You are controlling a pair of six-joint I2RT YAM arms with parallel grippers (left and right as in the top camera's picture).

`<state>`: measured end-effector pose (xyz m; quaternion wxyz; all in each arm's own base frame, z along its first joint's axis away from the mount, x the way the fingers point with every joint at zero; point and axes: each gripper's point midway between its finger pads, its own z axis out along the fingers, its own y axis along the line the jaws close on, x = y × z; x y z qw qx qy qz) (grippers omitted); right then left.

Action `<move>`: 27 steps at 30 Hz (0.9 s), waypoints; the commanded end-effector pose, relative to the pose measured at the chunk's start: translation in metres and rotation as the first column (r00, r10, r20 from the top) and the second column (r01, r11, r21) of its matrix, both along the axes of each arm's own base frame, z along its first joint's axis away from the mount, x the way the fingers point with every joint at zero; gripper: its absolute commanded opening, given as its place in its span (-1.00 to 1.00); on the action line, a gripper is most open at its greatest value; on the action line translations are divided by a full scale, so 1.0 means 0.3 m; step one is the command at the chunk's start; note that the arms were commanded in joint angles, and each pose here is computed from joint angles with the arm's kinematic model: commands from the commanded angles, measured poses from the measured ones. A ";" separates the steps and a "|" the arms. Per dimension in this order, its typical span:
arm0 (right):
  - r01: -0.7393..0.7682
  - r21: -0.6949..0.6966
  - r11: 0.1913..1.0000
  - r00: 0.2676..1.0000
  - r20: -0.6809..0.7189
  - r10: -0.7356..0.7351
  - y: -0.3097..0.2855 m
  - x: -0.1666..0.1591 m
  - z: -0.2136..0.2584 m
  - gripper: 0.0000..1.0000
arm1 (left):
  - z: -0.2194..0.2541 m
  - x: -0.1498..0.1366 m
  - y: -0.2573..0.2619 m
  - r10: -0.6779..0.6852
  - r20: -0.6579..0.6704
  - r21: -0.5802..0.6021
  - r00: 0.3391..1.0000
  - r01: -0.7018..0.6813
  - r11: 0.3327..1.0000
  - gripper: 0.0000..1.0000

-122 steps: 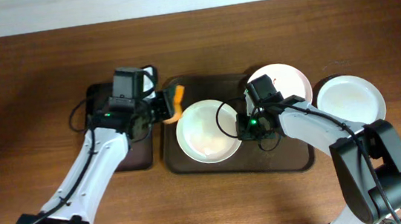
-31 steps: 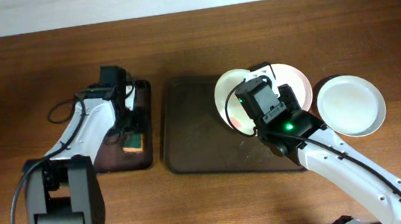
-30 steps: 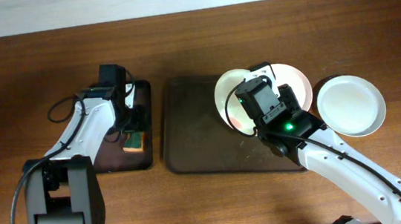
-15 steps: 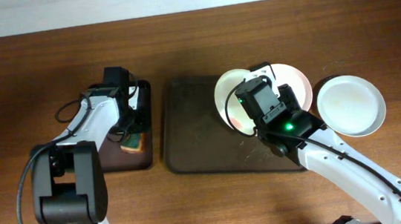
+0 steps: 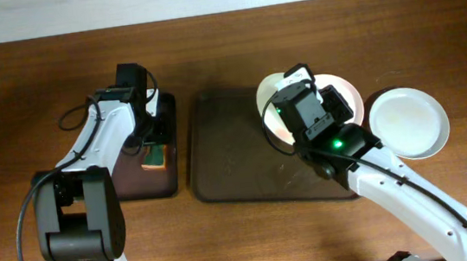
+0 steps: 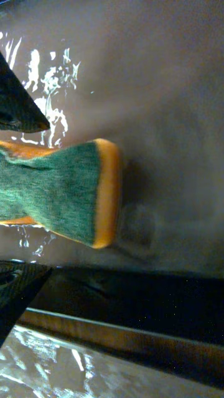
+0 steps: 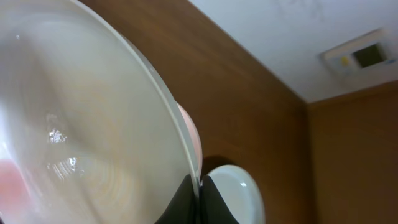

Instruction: Clean dirty plates on tray and stack at the side

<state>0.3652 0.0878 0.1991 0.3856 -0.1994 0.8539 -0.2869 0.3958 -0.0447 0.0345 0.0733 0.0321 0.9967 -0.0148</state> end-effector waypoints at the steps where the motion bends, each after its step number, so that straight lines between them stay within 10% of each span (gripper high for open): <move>1: -0.045 -0.119 0.992 0.997 0.060 0.052 0.036 -0.010 0.098 -0.92 | 0.087 0.017 0.003 -0.005 0.055 -0.001 0.998 0.005 1.000 0.34; 3: -0.082 -0.188 0.979 0.991 0.089 0.100 0.086 -0.019 0.137 -0.92 | 0.113 0.020 0.003 -0.005 0.075 -0.004 0.997 0.005 1.000 0.74; 16: 0.011 -0.311 0.950 0.956 0.280 0.081 0.179 -0.085 0.301 -0.92 | 0.116 0.007 0.000 -0.006 0.063 -0.009 0.998 0.007 1.000 0.81; 21: 0.106 -0.076 0.991 0.941 0.331 -0.075 0.088 -0.035 0.257 -0.92 | 0.115 0.001 -0.001 -0.007 0.056 -0.009 0.998 0.007 1.000 0.81; 27: 0.246 0.317 0.916 0.957 0.068 -0.281 -0.137 0.029 0.023 -0.92 | 0.114 -0.002 0.000 -0.007 0.052 -0.008 0.999 0.007 1.000 0.80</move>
